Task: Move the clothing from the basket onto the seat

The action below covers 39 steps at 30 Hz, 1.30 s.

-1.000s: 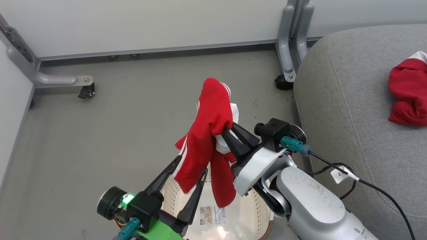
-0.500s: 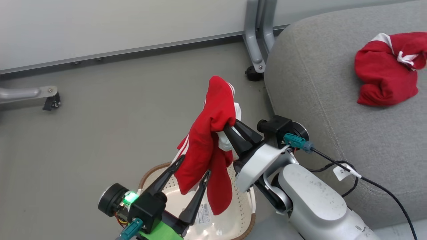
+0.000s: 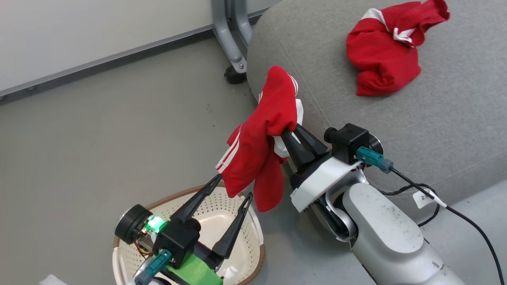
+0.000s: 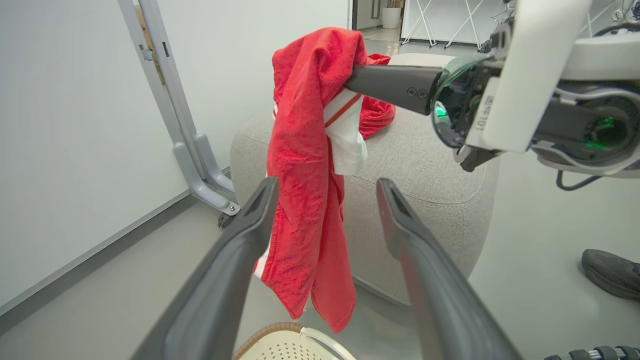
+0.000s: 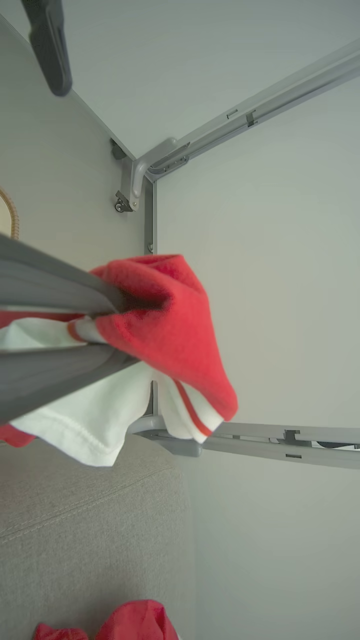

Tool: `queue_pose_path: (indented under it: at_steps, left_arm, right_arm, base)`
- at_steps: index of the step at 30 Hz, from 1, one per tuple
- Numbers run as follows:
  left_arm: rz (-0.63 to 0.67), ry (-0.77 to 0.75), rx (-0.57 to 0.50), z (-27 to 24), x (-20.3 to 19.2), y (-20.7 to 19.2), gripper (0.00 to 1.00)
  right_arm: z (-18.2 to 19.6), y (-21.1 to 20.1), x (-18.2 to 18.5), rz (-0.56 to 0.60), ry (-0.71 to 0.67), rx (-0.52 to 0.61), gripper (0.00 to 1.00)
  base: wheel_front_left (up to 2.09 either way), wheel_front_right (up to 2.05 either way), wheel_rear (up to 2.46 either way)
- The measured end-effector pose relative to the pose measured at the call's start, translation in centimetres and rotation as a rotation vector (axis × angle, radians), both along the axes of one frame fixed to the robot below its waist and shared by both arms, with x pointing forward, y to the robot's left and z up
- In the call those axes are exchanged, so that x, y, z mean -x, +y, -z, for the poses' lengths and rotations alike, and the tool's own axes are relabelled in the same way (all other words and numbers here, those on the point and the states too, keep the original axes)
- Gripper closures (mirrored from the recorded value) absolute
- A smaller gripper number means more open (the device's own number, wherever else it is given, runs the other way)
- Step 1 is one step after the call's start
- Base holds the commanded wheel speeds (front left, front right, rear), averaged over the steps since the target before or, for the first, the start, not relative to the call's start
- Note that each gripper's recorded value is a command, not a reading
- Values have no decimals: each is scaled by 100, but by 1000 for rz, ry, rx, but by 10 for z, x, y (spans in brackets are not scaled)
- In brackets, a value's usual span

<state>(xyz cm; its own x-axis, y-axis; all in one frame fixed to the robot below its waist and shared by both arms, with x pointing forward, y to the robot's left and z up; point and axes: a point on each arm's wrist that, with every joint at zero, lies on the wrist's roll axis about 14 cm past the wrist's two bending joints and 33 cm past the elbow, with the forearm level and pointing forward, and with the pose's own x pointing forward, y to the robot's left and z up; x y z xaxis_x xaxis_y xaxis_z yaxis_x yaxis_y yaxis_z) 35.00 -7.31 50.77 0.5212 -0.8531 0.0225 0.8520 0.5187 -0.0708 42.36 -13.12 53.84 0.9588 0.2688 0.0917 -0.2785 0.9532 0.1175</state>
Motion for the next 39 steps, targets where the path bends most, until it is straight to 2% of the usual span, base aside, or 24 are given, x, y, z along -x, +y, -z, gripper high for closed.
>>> queue_pose_path:
  at_steps: [8, 19, 24, 35, 39]
  left_arm:
    - [113, 13, 3, 7, 0, -31, 0]
    - [202, 24, 40, 11, -6, -55, 0]
    - [216, 6, 59, 9, -16, -59, 0]
    - [209, -70, 111, 2, -50, -57, 0]
    - [194, -90, 108, 9, -65, -50, 0]
  right_arm:
    - [4, -53, 13, 159, 9, 6, 100]
    - [10, -103, 13, 306, 17, 34, 100]
    - [-22, -146, -4, 387, -67, 111, 100]
    - [-129, -243, -60, 561, -273, 278, 100]
    - [-162, -264, -78, 607, -335, 328, 100]
  base:
    - [0, 0, 0]
    - [0, 0, 0]
    - [0, 0, 0]
    - [0, 0, 0]
    - [0, 0, 0]
